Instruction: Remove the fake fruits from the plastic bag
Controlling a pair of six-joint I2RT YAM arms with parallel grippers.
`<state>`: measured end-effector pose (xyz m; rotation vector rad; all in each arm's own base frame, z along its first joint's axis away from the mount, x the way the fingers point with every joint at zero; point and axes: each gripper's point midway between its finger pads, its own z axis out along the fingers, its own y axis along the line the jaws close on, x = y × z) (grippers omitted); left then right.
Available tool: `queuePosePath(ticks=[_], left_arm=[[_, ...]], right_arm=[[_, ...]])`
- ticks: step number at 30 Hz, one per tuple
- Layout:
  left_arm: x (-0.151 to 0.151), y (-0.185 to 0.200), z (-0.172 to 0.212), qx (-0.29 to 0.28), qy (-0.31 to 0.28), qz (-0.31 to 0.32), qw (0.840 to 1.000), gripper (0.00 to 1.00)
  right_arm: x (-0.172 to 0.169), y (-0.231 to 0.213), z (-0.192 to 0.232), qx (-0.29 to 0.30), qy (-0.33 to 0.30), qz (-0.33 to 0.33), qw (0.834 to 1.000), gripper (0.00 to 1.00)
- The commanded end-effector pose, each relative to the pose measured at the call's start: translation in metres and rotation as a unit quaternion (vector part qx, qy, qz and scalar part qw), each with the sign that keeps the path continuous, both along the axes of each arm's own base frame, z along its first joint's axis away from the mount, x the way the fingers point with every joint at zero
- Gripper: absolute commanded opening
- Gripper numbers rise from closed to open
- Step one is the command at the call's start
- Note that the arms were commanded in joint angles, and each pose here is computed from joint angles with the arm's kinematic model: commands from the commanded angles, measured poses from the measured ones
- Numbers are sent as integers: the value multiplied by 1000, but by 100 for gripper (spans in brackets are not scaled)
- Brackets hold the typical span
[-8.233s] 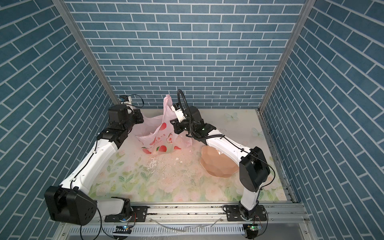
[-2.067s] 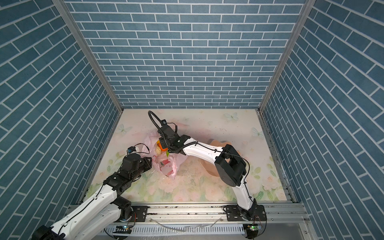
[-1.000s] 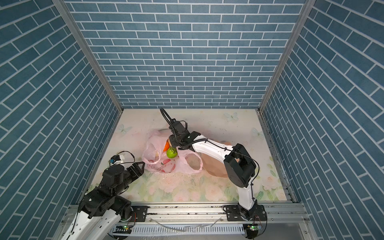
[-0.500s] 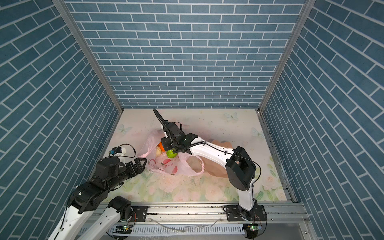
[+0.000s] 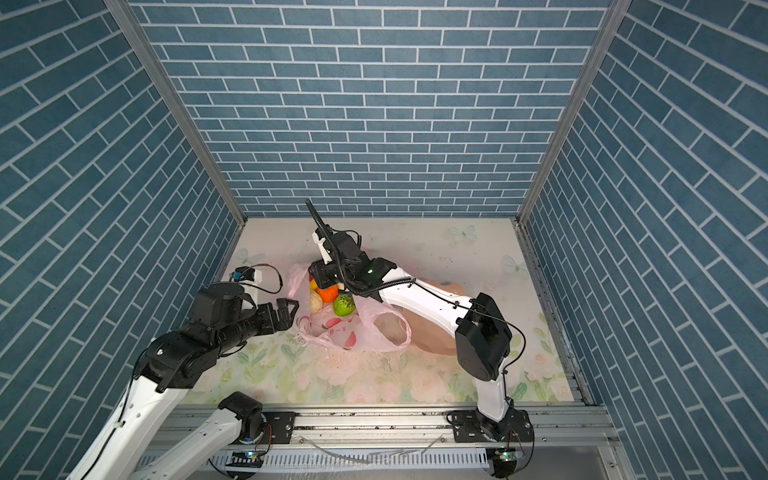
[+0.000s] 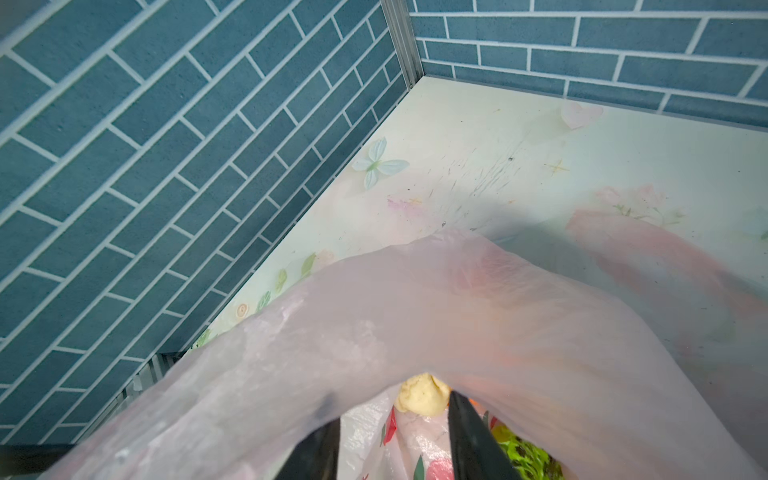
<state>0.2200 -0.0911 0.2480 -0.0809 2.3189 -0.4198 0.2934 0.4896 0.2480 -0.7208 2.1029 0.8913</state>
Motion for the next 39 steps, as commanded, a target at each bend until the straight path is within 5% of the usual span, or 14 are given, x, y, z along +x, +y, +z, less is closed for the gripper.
queuePosePath(ticks=[1,4,15,28,39], left_arm=[[6,3,0,51,1,-21,998,98],[14,1,1,61,-3,-26,998,91],[38,-14,9,52,-24,-39,998,37],[39,-15,-12,46,-13,-32,998,33],[43,-9,-17,69,-23,-28,997,33]], right_arm=[[0,8,13,17,-4,5,1000,43],[0,9,16,21,-6,6,1000,43],[-15,-8,6,-19,4,16,1000,45],[-82,-55,-34,-133,25,6,991,55],[-51,-46,-82,-153,37,-89,984,63]])
